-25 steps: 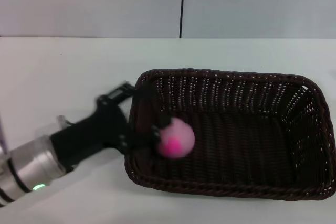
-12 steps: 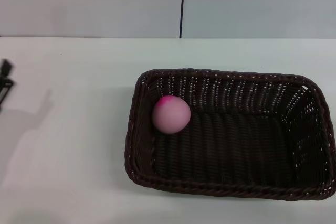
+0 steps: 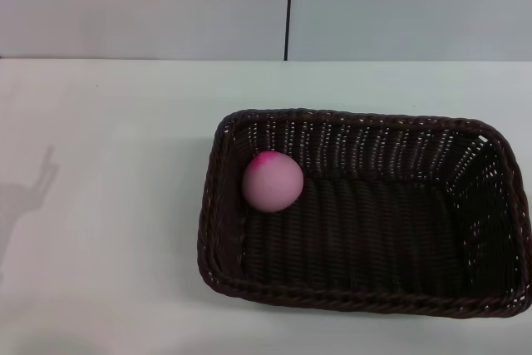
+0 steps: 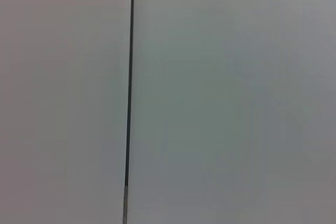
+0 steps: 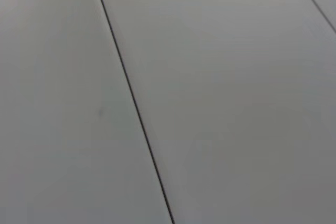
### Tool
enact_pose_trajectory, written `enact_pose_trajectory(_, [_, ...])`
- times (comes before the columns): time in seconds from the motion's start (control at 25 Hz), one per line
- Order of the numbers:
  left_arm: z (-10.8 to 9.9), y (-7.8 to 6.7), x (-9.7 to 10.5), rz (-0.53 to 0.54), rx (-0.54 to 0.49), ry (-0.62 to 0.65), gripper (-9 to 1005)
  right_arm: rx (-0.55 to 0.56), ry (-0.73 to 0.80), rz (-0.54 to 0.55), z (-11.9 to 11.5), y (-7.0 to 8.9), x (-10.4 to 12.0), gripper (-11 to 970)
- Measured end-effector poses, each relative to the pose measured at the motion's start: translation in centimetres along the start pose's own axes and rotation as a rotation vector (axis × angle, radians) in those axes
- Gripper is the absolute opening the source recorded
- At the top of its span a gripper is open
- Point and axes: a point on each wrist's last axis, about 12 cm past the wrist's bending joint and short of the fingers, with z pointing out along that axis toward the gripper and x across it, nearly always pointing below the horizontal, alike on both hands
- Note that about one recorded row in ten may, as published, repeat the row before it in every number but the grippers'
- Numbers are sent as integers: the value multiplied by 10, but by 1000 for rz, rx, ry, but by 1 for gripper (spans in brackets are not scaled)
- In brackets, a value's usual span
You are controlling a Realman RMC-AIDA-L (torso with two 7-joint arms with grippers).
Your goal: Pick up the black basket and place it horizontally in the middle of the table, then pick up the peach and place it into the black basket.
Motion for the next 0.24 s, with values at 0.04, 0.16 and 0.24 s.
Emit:
enact_pose_trajectory(0.04, [0,0,0,0,0,0,844,-5,-1,3,1,0,0,611])
enact_pose_trajectory(0.16, [1,-2,2,-24,-26,10,844,-1,9,8,1,1,2,611])
enact_pose_trajectory(0.24, [2,-2,3,-22,-26,14,844,4,19,7,1,2,4,611])
